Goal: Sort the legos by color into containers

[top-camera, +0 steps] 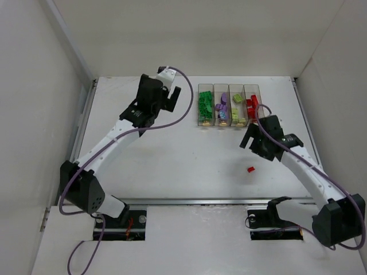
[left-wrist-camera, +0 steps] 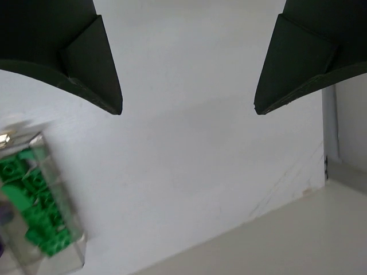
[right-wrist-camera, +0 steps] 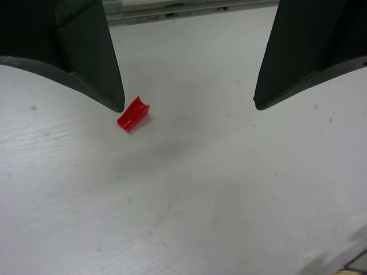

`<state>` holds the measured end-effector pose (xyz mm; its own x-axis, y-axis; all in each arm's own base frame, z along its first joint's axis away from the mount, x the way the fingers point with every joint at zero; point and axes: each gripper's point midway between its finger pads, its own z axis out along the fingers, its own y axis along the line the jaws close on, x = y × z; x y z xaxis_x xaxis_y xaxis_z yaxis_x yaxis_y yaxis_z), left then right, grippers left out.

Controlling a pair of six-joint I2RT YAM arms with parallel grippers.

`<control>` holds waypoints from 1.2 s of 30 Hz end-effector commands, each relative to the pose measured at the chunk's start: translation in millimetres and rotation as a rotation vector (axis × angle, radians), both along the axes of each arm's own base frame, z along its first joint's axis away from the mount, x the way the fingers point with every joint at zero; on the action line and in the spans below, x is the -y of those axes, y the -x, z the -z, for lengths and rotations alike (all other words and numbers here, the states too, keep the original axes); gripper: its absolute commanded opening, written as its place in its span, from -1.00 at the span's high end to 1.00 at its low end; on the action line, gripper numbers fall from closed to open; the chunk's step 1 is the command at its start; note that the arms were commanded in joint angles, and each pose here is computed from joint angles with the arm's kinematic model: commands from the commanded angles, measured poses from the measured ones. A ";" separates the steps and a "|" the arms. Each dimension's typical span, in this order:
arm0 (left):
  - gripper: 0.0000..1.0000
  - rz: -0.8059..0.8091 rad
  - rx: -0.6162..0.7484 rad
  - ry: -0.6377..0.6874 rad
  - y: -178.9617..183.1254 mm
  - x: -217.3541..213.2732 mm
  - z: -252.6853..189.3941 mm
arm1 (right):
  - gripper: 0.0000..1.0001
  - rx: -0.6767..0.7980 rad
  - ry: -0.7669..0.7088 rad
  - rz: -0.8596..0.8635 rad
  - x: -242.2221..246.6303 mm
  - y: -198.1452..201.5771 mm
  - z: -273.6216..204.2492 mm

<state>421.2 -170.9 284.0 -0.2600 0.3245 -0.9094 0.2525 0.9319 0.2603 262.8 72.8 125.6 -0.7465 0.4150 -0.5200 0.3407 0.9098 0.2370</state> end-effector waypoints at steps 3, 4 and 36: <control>-0.98 -0.144 -0.134 -0.054 47.6 -53.4 37.4 | -1.00 -0.012 -0.079 0.276 12.1 15.1 33.3; -0.98 -0.144 -0.125 -0.048 52.7 -56.3 34.7 | -1.00 -0.013 -0.068 0.310 16.7 16.4 37.2; -0.98 -0.157 -0.111 0.013 100.1 -88.2 58.6 | 1.00 -0.069 -0.093 0.329 0.9 -15.2 59.1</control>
<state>314.8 -83.0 221.1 -0.4264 0.2747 -0.8618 0.1507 0.9610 0.2318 241.1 66.5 32.8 -0.6052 0.7235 -0.3320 0.7019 0.6817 0.2061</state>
